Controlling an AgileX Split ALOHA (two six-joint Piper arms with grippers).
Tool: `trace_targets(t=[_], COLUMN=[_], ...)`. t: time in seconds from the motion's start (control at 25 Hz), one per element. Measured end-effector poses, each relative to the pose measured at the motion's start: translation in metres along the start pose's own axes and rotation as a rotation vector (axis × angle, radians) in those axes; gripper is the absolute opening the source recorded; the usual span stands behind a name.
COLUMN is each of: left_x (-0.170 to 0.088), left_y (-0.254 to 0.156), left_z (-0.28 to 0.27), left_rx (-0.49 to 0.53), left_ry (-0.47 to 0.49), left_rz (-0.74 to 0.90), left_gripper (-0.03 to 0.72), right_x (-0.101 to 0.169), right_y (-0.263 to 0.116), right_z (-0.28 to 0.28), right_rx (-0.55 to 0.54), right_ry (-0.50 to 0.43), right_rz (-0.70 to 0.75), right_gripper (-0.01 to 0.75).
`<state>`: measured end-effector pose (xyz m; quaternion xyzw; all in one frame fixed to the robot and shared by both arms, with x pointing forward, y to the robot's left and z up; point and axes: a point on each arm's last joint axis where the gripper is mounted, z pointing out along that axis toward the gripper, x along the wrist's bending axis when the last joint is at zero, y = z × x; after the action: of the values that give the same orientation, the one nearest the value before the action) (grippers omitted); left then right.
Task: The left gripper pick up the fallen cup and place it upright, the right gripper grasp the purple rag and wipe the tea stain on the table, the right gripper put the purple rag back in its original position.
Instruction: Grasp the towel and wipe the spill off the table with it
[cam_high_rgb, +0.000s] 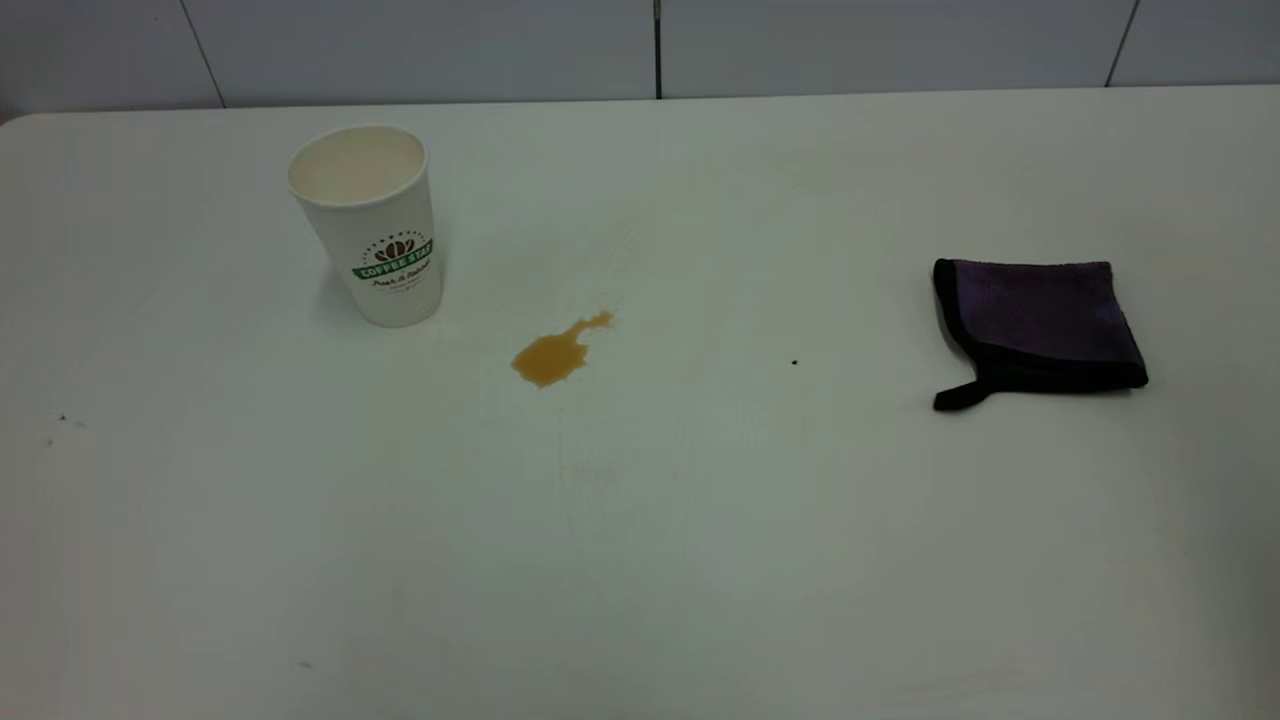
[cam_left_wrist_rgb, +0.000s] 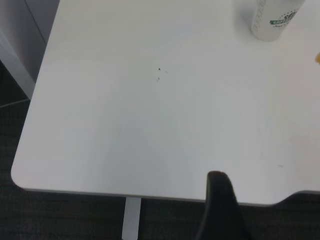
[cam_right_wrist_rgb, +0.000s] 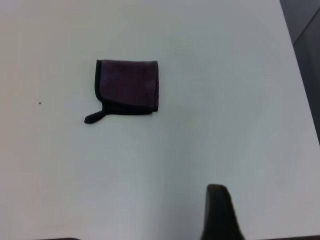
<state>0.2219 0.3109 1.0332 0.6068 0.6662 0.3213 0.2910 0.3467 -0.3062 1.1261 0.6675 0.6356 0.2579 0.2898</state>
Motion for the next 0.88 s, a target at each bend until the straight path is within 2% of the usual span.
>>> trace_targets(t=[0.12, 0.24, 0.48, 0.72, 0.88], left_x=[0.000, 0.000, 0.000, 0.000, 0.000], left_y=[0.000, 0.000, 0.000, 0.000, 0.000], left_z=[0.000, 0.000, 0.000, 0.000, 0.000], left_rx=[0.000, 0.000, 0.000, 0.000, 0.000], left_ry=[0.000, 0.000, 0.000, 0.000, 0.000], left_rz=[0.000, 0.000, 0.000, 0.000, 0.000], left_gripper=[0.514, 0.514, 0.514, 0.514, 0.514], right_x=[0.001, 0.002, 0.010, 0.040, 0.055], right_y=[0.027, 0.041, 0.053, 0.066, 0.060], right_z=[0.041, 0.087, 0.188, 0.280, 0.338], right_rx=[0.059, 0.151, 0.358, 0.453, 0.522], right_ry=[0.004, 0.010, 0.051, 0.101, 0.119], right_rz=[-0.050, -0.075, -0.130, -0.203, -0.222], right_gripper=[0.660, 0.717, 0.728, 0.728, 0.728])
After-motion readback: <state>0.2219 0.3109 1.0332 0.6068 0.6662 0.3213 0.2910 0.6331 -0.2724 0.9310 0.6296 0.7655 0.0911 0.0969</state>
